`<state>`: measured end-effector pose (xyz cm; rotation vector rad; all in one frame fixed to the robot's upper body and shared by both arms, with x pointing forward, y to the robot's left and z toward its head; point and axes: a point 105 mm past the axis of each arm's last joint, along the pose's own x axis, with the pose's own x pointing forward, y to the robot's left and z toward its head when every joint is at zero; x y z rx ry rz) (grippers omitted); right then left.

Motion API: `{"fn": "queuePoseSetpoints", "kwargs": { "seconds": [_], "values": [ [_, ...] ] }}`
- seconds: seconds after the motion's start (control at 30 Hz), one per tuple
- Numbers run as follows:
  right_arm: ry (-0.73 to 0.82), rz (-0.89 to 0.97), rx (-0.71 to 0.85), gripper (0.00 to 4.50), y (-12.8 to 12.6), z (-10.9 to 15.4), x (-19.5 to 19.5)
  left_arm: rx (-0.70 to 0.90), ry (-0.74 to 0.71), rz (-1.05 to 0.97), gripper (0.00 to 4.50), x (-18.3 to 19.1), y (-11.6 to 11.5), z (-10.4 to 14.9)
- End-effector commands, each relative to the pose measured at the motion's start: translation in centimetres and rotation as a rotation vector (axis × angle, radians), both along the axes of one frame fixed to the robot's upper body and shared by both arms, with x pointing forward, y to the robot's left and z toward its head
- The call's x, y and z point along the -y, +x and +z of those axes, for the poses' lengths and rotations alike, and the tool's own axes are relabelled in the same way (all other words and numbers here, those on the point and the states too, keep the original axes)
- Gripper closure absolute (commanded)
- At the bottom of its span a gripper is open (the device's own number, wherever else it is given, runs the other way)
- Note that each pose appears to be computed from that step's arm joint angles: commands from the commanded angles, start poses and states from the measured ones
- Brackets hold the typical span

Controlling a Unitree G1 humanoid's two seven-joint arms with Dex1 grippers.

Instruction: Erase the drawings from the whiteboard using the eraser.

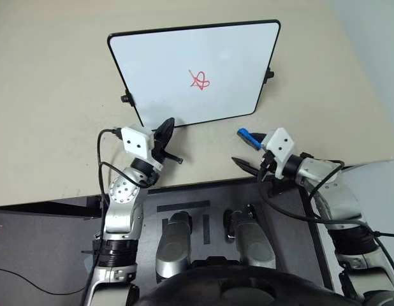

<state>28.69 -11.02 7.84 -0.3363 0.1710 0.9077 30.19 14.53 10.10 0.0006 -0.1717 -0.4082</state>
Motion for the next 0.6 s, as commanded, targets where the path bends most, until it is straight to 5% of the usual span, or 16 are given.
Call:
{"fn": "queuePoseSetpoints", "kwargs": {
  "seconds": [0.03, 0.33, 0.5, 0.6],
  "values": [
    [-0.003, -0.021, 0.022, 1.25, 0.5, 0.2, 0.2, 0.055, 0.000, 0.004, 4.50, 0.1, -0.1, 1.2],
    [-0.025, -0.061, 0.061, 4.44, 1.3, 0.5, 1.0, 0.056, -0.003, 0.004, 4.50, 0.2, 0.1, 1.2],
    [-0.057, -0.053, 0.132, 4.48, 1.7, 1.5, 0.9, 0.059, -0.004, 0.000, 4.50, 0.3, 0.3, 1.2],
    [-0.046, 0.060, 0.293, 4.48, 1.3, 5.0, -1.3, 0.062, -0.005, -0.003, 4.50, 0.4, 0.4, 1.2]
  ]
}}
